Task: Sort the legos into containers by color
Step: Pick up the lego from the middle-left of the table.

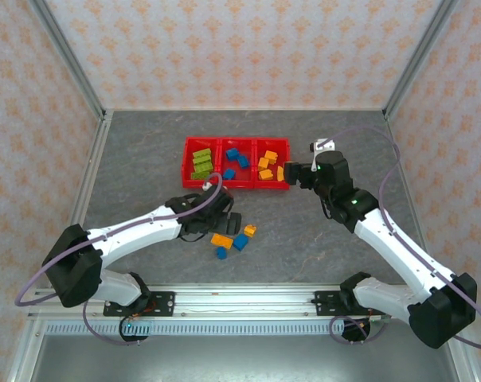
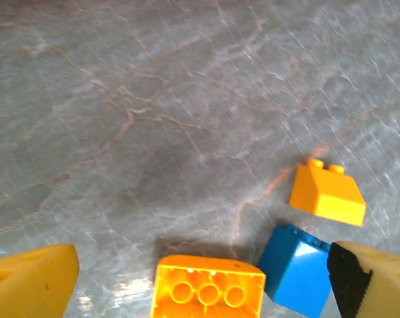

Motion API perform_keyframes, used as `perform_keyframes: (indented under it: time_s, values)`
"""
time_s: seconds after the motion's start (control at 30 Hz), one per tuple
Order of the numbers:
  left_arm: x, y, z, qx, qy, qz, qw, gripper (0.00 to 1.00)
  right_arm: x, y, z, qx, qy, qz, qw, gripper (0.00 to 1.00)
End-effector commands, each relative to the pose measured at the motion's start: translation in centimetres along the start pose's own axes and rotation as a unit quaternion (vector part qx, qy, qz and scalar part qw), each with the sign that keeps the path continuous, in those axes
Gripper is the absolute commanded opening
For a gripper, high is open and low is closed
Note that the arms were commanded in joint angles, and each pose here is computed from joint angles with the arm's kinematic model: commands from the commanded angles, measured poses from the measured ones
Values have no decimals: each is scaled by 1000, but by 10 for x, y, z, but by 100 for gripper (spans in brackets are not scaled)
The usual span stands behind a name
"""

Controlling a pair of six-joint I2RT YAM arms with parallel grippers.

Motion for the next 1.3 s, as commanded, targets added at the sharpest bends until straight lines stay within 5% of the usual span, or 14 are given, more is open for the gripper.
perform_keyframes:
  time_s: [0.0,0.57,0.93,1.27]
  values:
    - [-13,0,-5,6,-43,-10,999,97,2,1,5,-7,-4,2,1000,100]
    - [-65,-40,-17,83,-234,6,969,74,-18,10,18,-50,-14,-54,997,100]
    - [-61,-62,-36,131,-253,23,958,59,-20,10,19,-55,-12,-62,997,100]
    - [-61,-67,-47,147,-243,13,959,33,-19,9,18,-52,-13,-58,997,100]
Point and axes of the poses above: each hand's point on the last joint's axis, 136 mm out from that joint toward the fingers, its own y axis back along the fingers, its own x axis along the line the jaws close on, z = x × y, the point moved 2 cm from there along y, back along the fingers, and after that the axes turned 10 degrees about -y, right-handed, at the moved point
